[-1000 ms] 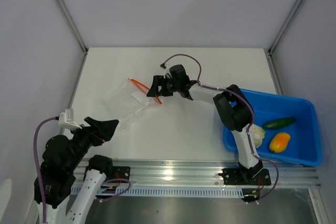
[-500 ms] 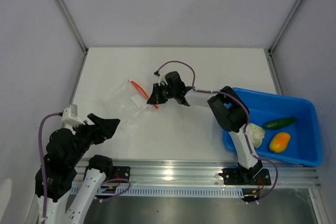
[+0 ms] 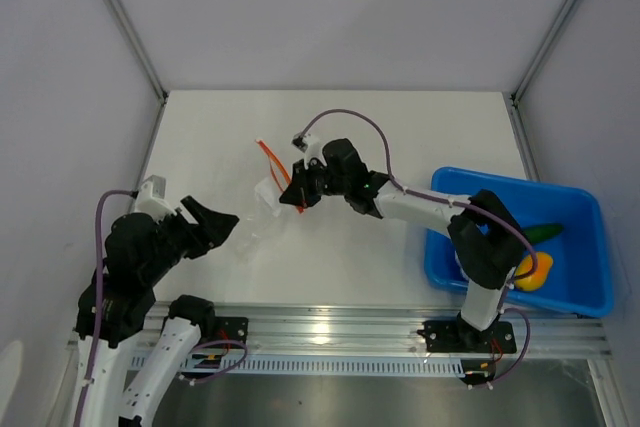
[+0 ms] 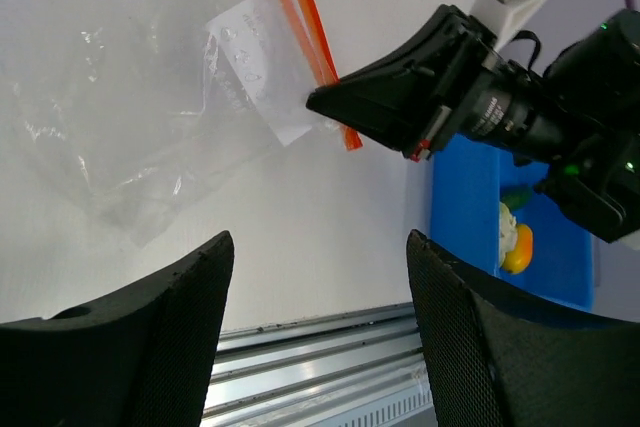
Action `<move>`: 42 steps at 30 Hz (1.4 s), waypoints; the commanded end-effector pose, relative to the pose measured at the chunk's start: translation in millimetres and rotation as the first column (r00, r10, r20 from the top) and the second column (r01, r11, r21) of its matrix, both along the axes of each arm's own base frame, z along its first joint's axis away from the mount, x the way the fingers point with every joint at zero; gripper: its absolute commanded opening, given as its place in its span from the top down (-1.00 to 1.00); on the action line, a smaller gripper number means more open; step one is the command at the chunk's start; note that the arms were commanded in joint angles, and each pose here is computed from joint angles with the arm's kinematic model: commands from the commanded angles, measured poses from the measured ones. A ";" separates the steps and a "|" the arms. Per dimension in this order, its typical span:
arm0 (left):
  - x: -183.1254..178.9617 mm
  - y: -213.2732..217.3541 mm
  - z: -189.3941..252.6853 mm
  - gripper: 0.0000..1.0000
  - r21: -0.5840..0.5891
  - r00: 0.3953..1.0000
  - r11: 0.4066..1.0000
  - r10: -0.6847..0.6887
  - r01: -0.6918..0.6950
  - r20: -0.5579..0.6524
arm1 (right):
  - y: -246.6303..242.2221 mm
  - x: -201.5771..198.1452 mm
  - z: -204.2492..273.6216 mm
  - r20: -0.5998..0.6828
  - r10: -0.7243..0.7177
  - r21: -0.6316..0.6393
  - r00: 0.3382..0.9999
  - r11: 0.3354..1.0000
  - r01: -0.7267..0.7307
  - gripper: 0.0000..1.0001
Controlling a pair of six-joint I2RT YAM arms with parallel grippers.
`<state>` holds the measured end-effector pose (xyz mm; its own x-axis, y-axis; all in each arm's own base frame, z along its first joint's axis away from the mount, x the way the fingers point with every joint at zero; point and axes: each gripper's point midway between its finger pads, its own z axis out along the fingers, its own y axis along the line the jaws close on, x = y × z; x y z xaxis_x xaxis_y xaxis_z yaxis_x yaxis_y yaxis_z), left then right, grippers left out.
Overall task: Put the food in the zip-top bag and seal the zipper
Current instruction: Pick up the zipper food storage bag at the center of the board.
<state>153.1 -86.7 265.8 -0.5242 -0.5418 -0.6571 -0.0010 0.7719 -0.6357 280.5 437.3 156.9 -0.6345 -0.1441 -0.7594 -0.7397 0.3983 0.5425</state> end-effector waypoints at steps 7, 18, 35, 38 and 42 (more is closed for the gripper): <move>24.3 -40.3 1.5 -0.52 -0.119 0.983 0.982 -0.158 0.147 -0.092 | -2.5 -61.4 35.2 0.273 0.018 -0.101 0.962 0.995 0.009 1.00; 33.1 -39.8 -32.6 -0.48 -0.132 0.979 0.987 -0.118 0.097 -0.166 | -6.0 -95.5 44.2 0.382 -0.019 -0.138 0.924 0.987 0.078 1.00; 49.0 -47.8 -66.6 -0.47 -0.102 0.961 0.990 -0.120 0.097 -0.250 | -2.0 -122.3 51.8 0.496 0.014 -0.212 0.868 0.972 0.105 1.00; 53.1 -50.2 -71.6 -0.46 -0.099 0.957 0.990 -0.123 0.101 -0.263 | -2.1 -125.9 53.3 0.509 0.021 -0.218 0.860 0.970 0.106 1.00; 55.6 -55.3 -77.2 -0.40 -0.092 0.950 0.988 -0.144 0.123 -0.276 | -3.1 -127.0 54.0 0.516 0.015 -0.221 0.857 0.968 0.116 1.00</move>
<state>201.4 -136.3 184.0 -0.7612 -0.4971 -0.4164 -0.1165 0.7365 -0.6663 149.1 430.6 167.9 -0.2260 -0.4162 -0.8808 -0.8719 0.4896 -0.0077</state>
